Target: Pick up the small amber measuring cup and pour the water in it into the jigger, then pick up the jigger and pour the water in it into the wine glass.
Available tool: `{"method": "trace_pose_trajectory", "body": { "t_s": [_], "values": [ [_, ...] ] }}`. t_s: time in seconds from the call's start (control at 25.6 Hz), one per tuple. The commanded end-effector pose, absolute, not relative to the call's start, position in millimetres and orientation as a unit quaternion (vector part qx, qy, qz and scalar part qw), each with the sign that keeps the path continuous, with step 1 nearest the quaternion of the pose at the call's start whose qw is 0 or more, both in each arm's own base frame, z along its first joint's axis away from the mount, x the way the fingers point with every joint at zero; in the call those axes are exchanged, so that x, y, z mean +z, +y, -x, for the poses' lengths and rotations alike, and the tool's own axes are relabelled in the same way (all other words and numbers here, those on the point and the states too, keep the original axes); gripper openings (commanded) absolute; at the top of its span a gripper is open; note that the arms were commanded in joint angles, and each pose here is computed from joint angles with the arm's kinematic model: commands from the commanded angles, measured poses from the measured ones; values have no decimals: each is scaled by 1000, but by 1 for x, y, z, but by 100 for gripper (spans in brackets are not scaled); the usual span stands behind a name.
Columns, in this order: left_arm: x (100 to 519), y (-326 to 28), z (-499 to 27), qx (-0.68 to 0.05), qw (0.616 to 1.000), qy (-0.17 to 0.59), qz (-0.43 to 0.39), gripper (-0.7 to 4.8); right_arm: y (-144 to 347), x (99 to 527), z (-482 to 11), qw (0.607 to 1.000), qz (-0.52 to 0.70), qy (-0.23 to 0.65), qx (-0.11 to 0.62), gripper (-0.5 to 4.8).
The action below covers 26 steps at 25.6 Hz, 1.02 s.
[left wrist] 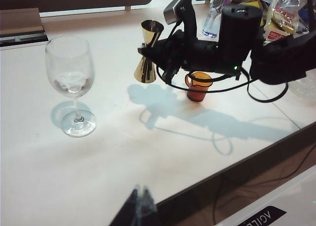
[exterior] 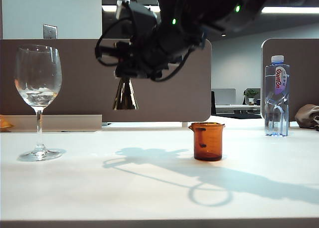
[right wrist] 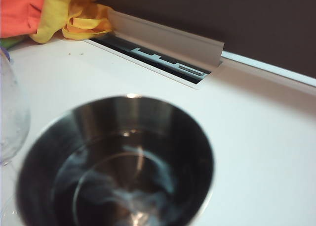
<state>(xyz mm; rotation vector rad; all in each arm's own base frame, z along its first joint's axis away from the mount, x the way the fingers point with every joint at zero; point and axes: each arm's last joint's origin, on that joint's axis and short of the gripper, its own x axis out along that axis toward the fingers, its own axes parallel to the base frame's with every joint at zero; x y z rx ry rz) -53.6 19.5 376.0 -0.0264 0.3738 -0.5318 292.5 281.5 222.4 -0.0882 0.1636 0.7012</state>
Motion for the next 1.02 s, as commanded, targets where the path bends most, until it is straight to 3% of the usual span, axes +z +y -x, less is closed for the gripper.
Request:
{"method": "trace_pose_trajectory", "body": {
  "t_s": [0.04,0.51,1.02],
  "values": [
    [377,19,53,-261,948,180,13,-2,283,249,-295,934,59,87,342,-6],
    [377,20,54,-262,948,180,14,-2,297,328,-306,933,84,49,347,-6],
    [377,20,54,-262,948,180,14,-2,304,341,-301,929,108,67,349,-6]
  ]
}}
